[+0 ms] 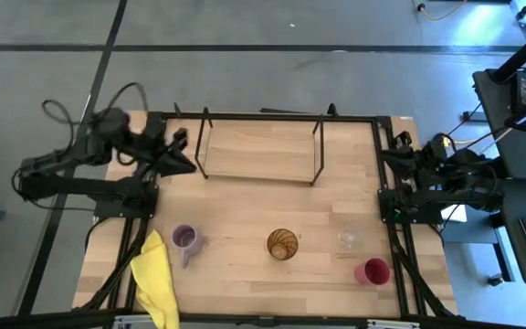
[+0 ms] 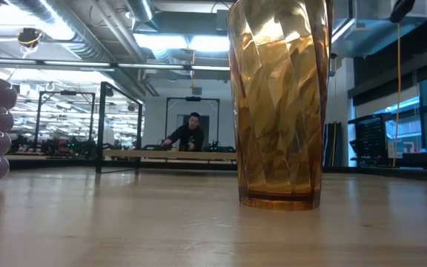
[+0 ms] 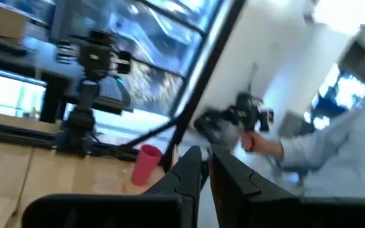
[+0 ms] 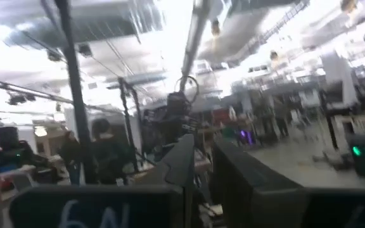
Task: Stack small to large cups/mugs on shelf
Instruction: Put the brown cup on the shelf
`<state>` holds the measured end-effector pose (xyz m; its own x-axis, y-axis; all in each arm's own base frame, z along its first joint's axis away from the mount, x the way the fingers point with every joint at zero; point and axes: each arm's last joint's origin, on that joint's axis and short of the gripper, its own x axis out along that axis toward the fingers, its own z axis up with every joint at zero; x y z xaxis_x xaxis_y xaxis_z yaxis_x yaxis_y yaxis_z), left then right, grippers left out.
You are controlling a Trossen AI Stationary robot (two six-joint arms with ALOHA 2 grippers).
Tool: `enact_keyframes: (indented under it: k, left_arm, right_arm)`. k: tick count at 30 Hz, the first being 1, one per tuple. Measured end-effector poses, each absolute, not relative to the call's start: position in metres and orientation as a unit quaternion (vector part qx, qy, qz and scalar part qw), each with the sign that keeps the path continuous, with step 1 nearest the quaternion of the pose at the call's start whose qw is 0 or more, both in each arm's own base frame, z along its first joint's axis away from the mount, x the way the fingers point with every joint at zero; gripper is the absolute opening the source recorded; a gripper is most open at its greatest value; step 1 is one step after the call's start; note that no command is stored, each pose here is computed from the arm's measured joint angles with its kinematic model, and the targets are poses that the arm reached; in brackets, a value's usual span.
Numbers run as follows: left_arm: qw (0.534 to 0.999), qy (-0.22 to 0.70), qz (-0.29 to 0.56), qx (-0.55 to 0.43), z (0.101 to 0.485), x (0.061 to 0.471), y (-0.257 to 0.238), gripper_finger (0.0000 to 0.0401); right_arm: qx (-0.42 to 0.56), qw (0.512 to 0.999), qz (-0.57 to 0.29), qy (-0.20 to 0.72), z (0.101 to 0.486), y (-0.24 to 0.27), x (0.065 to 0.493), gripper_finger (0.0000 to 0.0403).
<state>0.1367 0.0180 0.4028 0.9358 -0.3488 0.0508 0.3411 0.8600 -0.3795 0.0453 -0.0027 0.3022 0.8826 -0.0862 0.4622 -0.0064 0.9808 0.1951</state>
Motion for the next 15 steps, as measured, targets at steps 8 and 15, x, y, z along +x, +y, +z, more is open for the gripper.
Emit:
enact_keyframes:
  k: [8, 15]
  left_arm:
    - [0.964, 0.115, -0.091, -0.222, 0.412, 0.174, 0.025, 0.0028]
    - [0.949, 0.067, -0.138, -0.274, 0.417, 0.210, 0.019, 0.0027]
  right_arm:
    - [0.127, 0.949, 0.081, -0.277, 0.265, 0.002, 0.065, 0.0059]
    - [0.150, 0.921, 0.092, -0.347, 0.243, 0.001, 0.069, 0.0059]
